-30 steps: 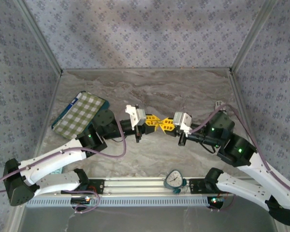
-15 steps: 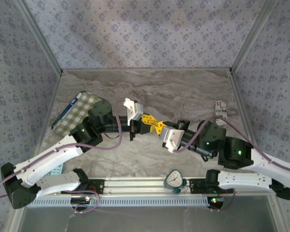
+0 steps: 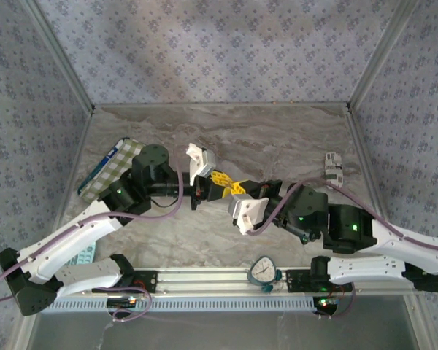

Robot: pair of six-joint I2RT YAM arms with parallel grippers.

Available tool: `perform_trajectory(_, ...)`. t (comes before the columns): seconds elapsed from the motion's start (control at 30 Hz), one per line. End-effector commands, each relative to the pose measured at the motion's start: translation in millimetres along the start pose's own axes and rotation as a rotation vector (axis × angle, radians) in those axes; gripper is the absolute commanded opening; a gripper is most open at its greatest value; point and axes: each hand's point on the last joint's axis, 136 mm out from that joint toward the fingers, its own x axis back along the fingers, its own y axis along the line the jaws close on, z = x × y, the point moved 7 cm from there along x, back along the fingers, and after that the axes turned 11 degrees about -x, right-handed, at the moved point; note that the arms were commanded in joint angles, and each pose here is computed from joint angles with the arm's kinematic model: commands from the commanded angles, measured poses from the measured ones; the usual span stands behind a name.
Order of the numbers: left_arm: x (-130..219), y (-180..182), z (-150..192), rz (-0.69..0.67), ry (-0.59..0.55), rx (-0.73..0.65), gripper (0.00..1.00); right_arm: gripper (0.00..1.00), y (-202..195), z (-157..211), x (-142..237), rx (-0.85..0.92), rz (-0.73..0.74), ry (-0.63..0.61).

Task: Remove the keys from the keyring

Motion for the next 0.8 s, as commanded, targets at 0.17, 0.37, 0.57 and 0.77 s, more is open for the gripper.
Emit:
perform_trajectory(0.17,6,24,-35,-0.186,-0.074,-0.037,0.00,0.00,59,8,-10,0.227,-0.310,-0.006)
perform_trajectory(0.37,-1,18,-36,-0.151,-0.052,-0.050,0.00,0.00,61,10,-18,0.273,-0.262,-0.004)
perform_trajectory(0.57,-5,13,-40,-0.116,-0.055,-0.050,0.00,0.00,67,9,-21,0.282,-0.270,-0.024)
perform_trajectory(0.77,-8,8,-41,-0.067,-0.060,-0.044,0.00,0.00,69,11,-23,0.288,-0.255,-0.042)
